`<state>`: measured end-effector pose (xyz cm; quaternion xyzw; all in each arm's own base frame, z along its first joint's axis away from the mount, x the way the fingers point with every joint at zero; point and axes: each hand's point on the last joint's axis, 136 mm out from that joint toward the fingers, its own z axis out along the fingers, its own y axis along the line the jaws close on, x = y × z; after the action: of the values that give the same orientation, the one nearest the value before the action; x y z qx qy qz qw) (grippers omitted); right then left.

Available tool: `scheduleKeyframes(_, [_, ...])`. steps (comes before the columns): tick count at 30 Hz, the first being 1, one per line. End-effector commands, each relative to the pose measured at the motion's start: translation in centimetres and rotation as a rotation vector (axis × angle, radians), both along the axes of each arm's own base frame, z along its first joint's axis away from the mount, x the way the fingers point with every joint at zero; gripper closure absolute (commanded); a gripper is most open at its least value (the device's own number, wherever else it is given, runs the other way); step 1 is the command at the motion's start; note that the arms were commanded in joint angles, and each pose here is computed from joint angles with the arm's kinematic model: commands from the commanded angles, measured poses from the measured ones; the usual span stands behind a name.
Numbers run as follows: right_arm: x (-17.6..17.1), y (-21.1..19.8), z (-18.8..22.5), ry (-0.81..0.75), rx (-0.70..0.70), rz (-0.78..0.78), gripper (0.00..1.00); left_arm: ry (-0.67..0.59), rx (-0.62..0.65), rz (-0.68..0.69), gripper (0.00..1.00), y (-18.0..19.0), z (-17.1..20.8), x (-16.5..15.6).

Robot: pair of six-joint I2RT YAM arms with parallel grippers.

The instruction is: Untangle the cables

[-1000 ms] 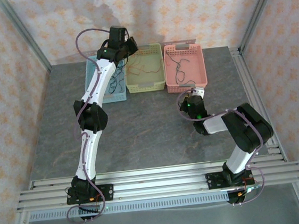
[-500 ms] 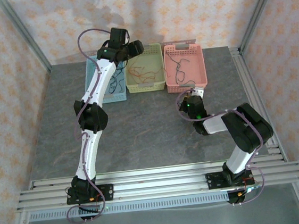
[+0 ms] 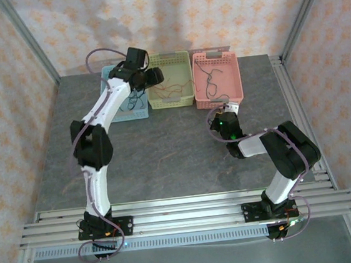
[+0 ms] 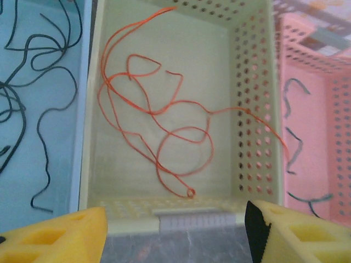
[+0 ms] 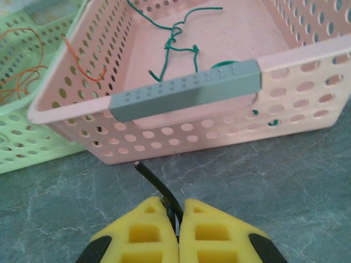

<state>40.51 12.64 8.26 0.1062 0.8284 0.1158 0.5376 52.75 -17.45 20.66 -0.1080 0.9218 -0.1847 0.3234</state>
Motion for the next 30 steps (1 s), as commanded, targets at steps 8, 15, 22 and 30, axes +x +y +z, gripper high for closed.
scheduleKeyframes(8, [-1.3,6.1,4.1,-0.199,0.035,0.263,1.00,-0.179,-0.239,-0.092,0.34,-0.8,1.3,-12.9])
scheduleKeyframes(15, [-3.6,11.1,6.5,-0.362,0.190,0.532,1.00,-0.117,-0.270,-0.202,0.37,-1.7,-2.4,-20.2])
scheduleKeyframes(22, [-4.4,12.6,6.6,-0.372,0.181,0.606,1.00,-0.073,-0.260,-0.323,0.41,-5.1,-2.9,-21.0])
scheduleKeyframes(30, [-4.2,12.8,6.3,-0.358,0.180,0.610,1.00,-0.063,-0.144,-0.551,0.47,-12.2,-3.0,-20.6])
